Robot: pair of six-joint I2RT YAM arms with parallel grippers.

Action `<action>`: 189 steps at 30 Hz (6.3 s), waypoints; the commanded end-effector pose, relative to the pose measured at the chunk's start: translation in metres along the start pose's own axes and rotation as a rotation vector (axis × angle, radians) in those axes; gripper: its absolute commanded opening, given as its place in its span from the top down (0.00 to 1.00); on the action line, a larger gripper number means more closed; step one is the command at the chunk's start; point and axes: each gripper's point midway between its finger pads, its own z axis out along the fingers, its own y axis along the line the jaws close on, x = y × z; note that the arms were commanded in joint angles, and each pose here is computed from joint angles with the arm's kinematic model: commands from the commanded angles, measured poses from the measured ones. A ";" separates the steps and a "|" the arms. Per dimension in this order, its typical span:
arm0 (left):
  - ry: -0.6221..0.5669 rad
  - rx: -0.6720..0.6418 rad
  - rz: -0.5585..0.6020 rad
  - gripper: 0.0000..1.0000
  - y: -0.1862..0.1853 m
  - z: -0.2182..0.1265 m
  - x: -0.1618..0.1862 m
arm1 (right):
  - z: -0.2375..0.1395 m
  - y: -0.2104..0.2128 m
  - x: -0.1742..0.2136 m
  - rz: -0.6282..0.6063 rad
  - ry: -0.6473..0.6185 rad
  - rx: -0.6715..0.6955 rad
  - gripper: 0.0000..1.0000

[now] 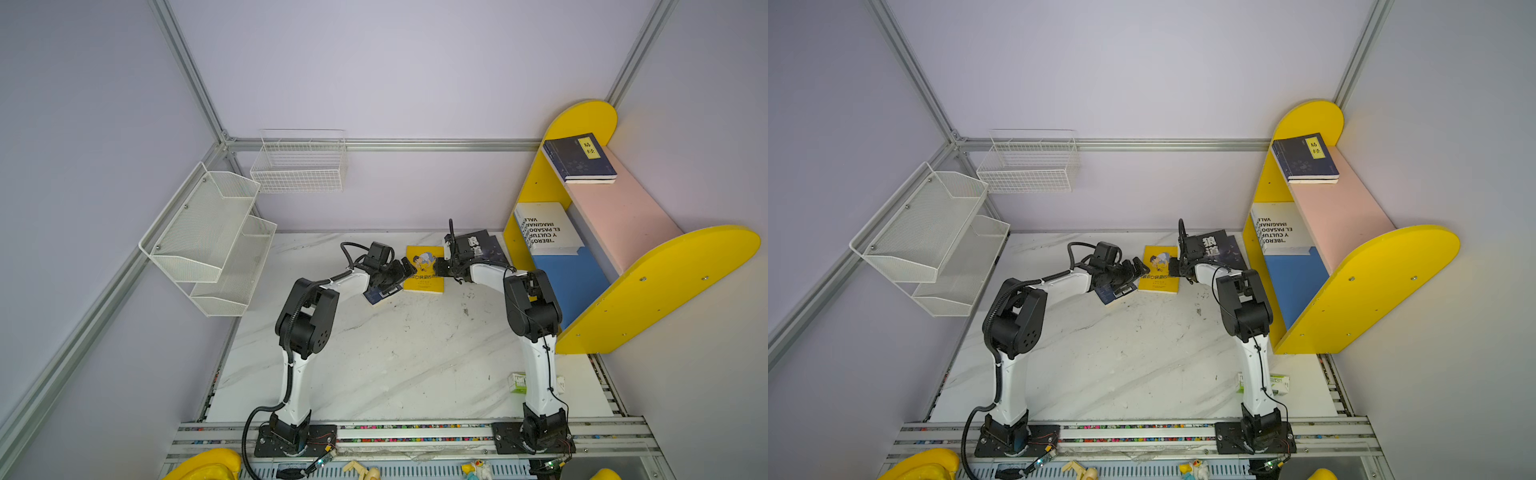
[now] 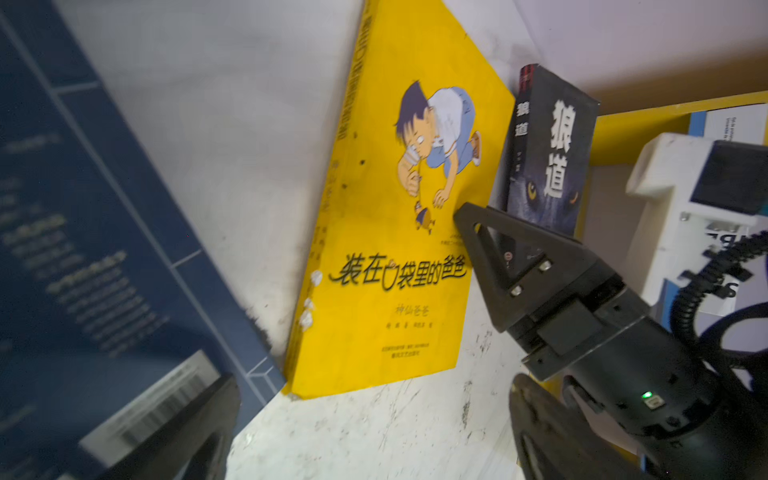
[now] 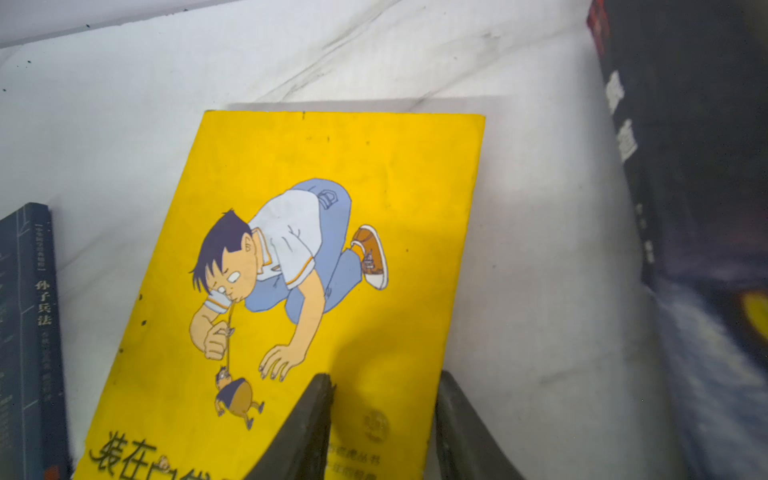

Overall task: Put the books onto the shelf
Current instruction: 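Grip the yellow cartoon book with the right gripper while the left gripper pushes it, then lift the yellow cartoon book upright with the right gripper while the left gripper draws back, then carry the yellow cartoon book to the lower shelf compartment with the right gripper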

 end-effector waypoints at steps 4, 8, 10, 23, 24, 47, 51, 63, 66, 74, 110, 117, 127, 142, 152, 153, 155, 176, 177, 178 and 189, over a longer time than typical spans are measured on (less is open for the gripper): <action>-0.021 0.013 0.109 0.00 -0.018 0.004 -0.024 | 0.017 0.012 0.081 -0.069 0.225 -0.003 0.58; -0.019 -0.035 0.149 0.00 -0.009 0.011 -0.029 | 0.020 0.033 0.085 -0.105 0.230 -0.035 0.59; 0.004 -0.077 0.150 0.00 0.001 0.019 -0.029 | 0.020 0.037 0.087 -0.103 0.230 -0.038 0.59; 0.168 0.383 0.019 0.02 -0.063 0.014 0.003 | 0.026 0.049 0.106 -0.014 0.262 -0.125 0.60; 0.169 0.455 -0.010 0.03 -0.078 0.006 0.001 | 0.027 0.049 0.108 -0.004 0.266 -0.133 0.60; 0.087 0.352 -0.149 0.56 -0.065 -0.031 -0.005 | 0.031 0.042 0.120 0.003 0.288 -0.111 0.61; 0.095 0.333 -0.149 0.75 -0.062 -0.031 -0.003 | 0.027 0.046 0.108 0.023 0.257 -0.113 0.60; 0.031 0.346 -0.083 0.90 -0.090 -0.061 -0.028 | -0.091 0.062 -0.044 0.476 -0.147 -0.291 0.17; -0.028 0.403 -0.057 0.90 -0.116 -0.080 -0.056 | -0.135 0.069 -0.062 0.590 -0.214 -0.420 0.14; -0.201 0.529 -0.004 0.92 -0.178 -0.127 -0.117 | -0.193 0.118 -0.067 0.808 -0.243 -0.822 0.13; -0.317 0.678 -0.110 0.92 -0.197 -0.158 -0.128 | -0.170 0.192 -0.114 0.867 -0.323 -1.034 0.56; -0.315 0.678 -0.113 0.92 -0.198 -0.157 -0.124 | -0.168 0.196 -0.123 0.865 -0.343 -1.061 0.69; -0.329 0.660 -0.111 0.80 -0.195 -0.153 -0.124 | -0.174 0.191 -0.126 0.916 -0.350 -1.059 0.96; -0.438 0.549 -0.071 0.16 -0.134 -0.189 -0.141 | -0.282 0.020 -0.150 0.842 -0.720 -0.629 1.00; -0.399 0.561 -0.092 0.14 -0.123 -0.181 -0.131 | -0.331 -0.083 -0.143 0.831 -0.797 -0.388 1.00; -0.393 0.566 -0.096 0.14 -0.122 -0.179 -0.131 | -0.331 -0.087 -0.144 0.829 -0.799 -0.363 1.00; -0.385 0.572 -0.103 0.14 -0.123 -0.178 -0.131 | -0.331 -0.094 -0.147 0.819 -0.809 -0.324 1.00; -0.369 0.552 -0.145 0.14 -0.105 -0.174 -0.118 | -0.310 -0.185 -0.154 0.829 -0.936 -0.246 1.00; -0.368 0.553 -0.146 0.14 -0.105 -0.173 -0.118 | -0.304 -0.190 -0.152 0.839 -0.919 -0.249 1.00; -0.366 0.555 -0.148 0.14 -0.105 -0.173 -0.118 | -0.299 -0.193 -0.152 0.842 -0.901 -0.259 1.00; -0.357 0.550 -0.167 0.14 -0.099 -0.168 -0.117 | -0.274 -0.195 -0.162 0.777 -0.752 -0.248 1.00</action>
